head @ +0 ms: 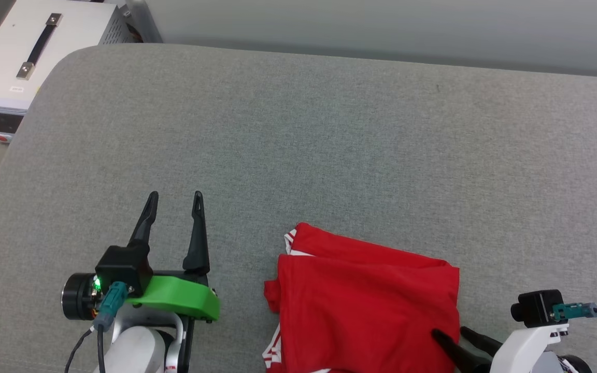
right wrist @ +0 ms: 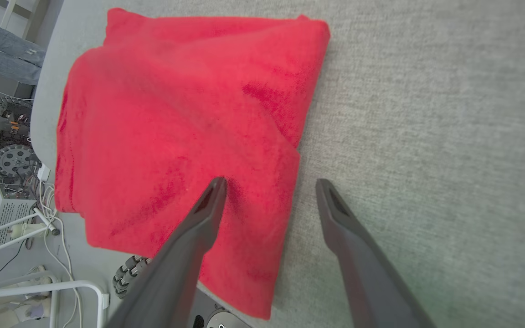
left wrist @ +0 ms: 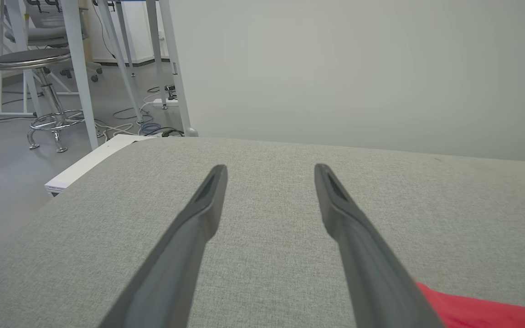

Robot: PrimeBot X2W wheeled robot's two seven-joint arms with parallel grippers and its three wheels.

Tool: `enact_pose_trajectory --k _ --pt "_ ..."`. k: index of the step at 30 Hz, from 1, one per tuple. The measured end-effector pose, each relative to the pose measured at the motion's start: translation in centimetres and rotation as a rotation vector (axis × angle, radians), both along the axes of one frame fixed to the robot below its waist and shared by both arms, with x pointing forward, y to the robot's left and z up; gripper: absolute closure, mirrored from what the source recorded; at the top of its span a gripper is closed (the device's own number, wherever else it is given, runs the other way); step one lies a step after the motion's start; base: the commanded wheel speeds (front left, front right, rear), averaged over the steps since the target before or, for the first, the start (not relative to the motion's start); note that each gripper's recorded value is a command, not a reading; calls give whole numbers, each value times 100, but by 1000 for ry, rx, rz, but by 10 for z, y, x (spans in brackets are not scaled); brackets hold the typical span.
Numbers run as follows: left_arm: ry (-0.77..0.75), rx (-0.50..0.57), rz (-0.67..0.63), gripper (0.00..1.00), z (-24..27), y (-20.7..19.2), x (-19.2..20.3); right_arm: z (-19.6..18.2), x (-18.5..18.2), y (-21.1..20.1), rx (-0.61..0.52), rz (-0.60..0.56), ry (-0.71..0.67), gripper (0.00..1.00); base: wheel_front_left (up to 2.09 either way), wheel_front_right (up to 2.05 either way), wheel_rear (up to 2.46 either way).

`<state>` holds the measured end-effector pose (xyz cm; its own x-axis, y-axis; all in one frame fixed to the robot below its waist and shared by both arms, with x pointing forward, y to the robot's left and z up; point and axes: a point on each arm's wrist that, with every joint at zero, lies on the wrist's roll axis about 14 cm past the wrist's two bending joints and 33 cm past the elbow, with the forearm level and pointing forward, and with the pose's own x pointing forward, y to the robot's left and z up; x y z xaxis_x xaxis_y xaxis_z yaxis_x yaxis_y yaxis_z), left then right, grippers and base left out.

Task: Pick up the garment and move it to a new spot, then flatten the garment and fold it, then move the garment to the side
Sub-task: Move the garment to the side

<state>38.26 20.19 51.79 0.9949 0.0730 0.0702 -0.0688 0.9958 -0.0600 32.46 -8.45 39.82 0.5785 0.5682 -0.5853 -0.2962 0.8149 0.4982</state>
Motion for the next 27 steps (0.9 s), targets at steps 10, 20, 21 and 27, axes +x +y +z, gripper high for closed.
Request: enact_pose_trajectory --k 10,20,21,27 --pt "34 2 18 0 -15 5 7 -29 3 23 35 65 111 0 0 0 0" --pt "18 7 24 0 -11 6 8 -33 -2 22 17 79 141 100 0 0 0" --pt "16 9 26 0 -10 7 7 -32 -1 22 15 80 133 100 0 0 0" --pt "-14 14 31 0 0 10 2 -16 3 19 -3 83 69 100 0 0 0"
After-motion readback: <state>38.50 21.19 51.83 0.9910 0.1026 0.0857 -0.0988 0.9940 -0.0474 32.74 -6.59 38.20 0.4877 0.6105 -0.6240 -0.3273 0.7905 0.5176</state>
